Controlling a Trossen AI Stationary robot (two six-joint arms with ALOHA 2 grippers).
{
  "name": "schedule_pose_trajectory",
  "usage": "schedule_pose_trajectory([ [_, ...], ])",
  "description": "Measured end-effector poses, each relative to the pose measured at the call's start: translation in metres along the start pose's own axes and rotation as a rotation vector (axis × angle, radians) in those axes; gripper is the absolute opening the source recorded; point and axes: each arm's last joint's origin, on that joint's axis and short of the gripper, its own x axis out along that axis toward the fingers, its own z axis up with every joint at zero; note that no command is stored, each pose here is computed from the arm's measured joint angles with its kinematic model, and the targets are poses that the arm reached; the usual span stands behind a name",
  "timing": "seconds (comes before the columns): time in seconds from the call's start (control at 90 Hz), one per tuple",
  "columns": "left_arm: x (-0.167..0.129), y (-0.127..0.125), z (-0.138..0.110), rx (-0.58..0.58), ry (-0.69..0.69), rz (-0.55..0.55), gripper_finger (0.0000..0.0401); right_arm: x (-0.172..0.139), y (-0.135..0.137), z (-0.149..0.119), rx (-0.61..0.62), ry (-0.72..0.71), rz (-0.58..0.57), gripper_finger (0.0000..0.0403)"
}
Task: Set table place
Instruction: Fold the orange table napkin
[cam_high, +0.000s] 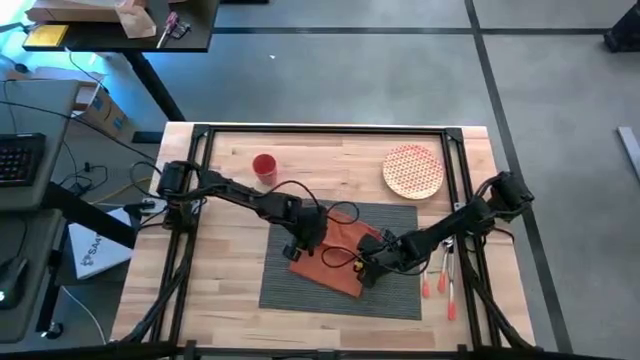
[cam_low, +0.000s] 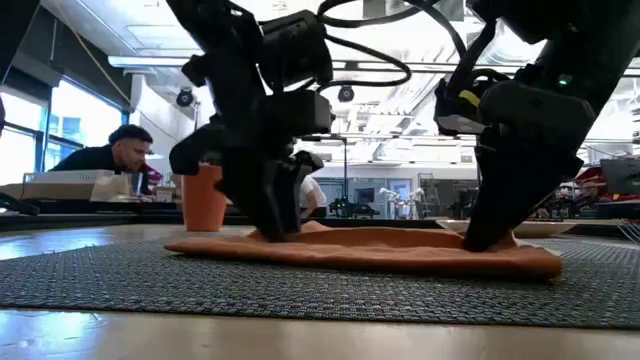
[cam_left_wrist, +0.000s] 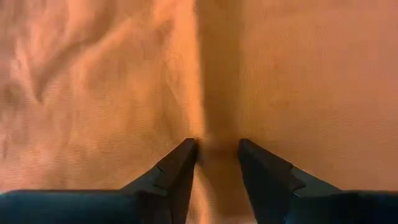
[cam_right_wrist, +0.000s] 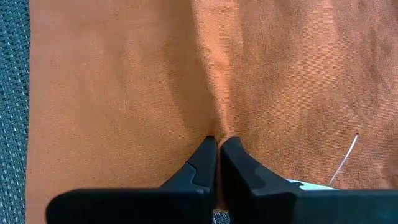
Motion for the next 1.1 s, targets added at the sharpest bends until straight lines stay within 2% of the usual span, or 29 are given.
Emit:
schedule_pose_trajectory([
  [0.144, -0.007, -0.002, 0.004, 0.004, 0.029, 0.002, 0.0022, -0.009, 0.000, 0.003, -0.005, -0.001, 0.025, 0.0000],
  [0.189, -0.013, -0.001, 0.007, -0.018, 0.048, 0.001, 0.0009, -0.015, 0.001, 0.005, -0.011, -0.012, 0.046, 0.0000],
  [0.367, -0.056, 0.005, 0.028, -0.045, 0.102, 0.024, 0.0001, -0.049, 0.000, 0.021, -0.034, -0.063, 0.168, 0.0000],
  [0.489, -0.096, 0.004, 0.040, -0.060, 0.120, 0.032, 0.0000, -0.073, -0.005, 0.035, -0.125, -0.104, 0.278, 0.0000],
  [0.578, -0.123, 0.003, 0.040, -0.110, 0.137, 0.067, 0.0000, -0.084, -0.014, 0.048, -0.212, -0.171, 0.290, 0.0000],
  [0.689, -0.148, 0.002, 0.032, -0.187, 0.170, 0.188, 0.0000, -0.087, -0.029, 0.066, -0.327, -0.278, 0.211, 0.0000],
  [0.789, -0.161, 0.000, 0.023, -0.238, 0.198, 0.351, 0.0000, -0.082, -0.046, 0.082, -0.408, -0.355, 0.058, 0.0000],
  [0.933, -0.158, -0.021, 0.015, -0.274, 0.209, 0.511, 0.0000, -0.072, -0.060, 0.092, -0.491, -0.389, -0.165, 0.0000],
  [1.011, -0.146, -0.041, 0.011, -0.290, 0.203, 0.551, 0.0000, -0.067, -0.058, 0.093, -0.543, -0.394, -0.183, 0.0000],
  [1.1, -0.124, -0.070, 0.010, -0.303, 0.133, 0.535, 0.0000, -0.053, -0.053, 0.088, -0.581, -0.335, -0.125, 0.0000],
])
